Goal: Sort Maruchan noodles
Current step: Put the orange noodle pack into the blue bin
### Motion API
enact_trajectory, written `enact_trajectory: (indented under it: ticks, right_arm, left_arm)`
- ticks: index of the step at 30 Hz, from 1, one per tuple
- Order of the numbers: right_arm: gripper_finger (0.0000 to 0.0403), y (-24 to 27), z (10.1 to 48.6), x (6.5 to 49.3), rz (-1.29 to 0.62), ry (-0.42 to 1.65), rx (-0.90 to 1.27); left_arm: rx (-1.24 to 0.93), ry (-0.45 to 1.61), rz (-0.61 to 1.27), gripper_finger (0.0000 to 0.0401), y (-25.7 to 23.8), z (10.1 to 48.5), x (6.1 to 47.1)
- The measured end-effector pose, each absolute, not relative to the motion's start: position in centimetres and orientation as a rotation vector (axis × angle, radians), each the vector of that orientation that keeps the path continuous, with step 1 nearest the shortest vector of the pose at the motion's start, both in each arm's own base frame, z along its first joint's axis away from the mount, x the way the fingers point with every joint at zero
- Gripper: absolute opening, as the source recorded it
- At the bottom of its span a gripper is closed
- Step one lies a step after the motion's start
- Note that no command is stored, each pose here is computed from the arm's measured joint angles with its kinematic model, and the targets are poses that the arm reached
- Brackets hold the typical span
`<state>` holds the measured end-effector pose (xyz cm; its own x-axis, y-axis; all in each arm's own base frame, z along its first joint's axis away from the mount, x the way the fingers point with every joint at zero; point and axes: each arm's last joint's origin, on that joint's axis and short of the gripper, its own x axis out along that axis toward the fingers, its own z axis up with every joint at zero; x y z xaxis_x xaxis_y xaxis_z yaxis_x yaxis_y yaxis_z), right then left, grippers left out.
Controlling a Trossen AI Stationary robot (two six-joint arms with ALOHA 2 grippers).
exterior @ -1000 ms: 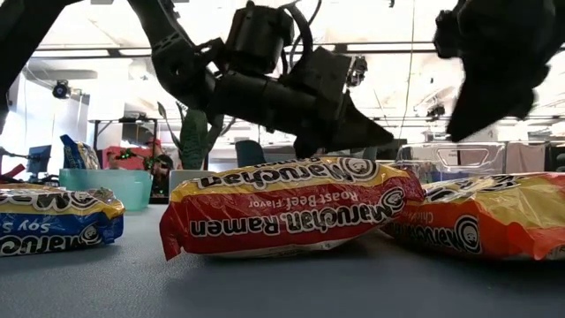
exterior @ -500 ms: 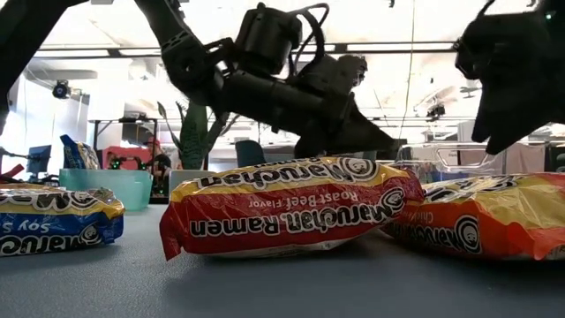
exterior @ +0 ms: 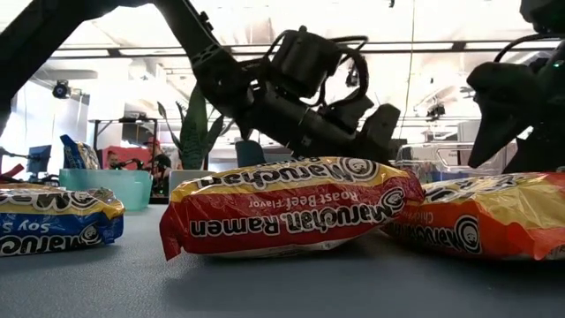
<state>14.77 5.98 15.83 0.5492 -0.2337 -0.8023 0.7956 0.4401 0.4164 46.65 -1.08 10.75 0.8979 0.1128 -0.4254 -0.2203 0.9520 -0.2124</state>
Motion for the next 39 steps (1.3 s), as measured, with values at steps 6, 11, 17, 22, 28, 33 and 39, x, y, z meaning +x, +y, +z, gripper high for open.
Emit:
enact_trajectory:
  ticks: [6,11,17,22,28,33,39]
  right_arm:
    - [0.0308,5.8,15.6,15.4,-0.701,0.706,0.896]
    - [0.0311,5.5,15.3,16.0,-0.712,0.690,0.890]
    - [0.0313,5.1,15.0,16.6,-0.735,0.680,0.889]
    - [0.0314,5.1,14.5,17.2,-0.730,0.660,0.906]
    - [0.0315,5.2,13.6,17.8,-0.763,0.645,0.892]
    - [0.0315,5.1,13.1,18.4,-0.775,0.621,0.889]
    - [0.0315,4.9,12.6,18.9,-0.785,0.613,0.891]
  left_arm:
    - [-0.286,0.438,0.192,0.0002,-1.0,10.2,46.3]
    - [-0.303,0.460,0.200,0.0000,-1.0,9.9,46.1]
    - [-0.305,0.476,0.204,0.0000,-1.0,9.5,45.8]
    - [-0.314,0.482,0.211,0.0000,-1.0,9.3,45.6]
    - [-0.324,0.484,0.229,0.0000,-1.0,8.8,45.2]
    - [-0.340,0.483,0.237,0.0000,-0.9,8.8,45.2]
    - [-0.339,0.484,0.239,0.0000,-0.9,8.6,45.1]
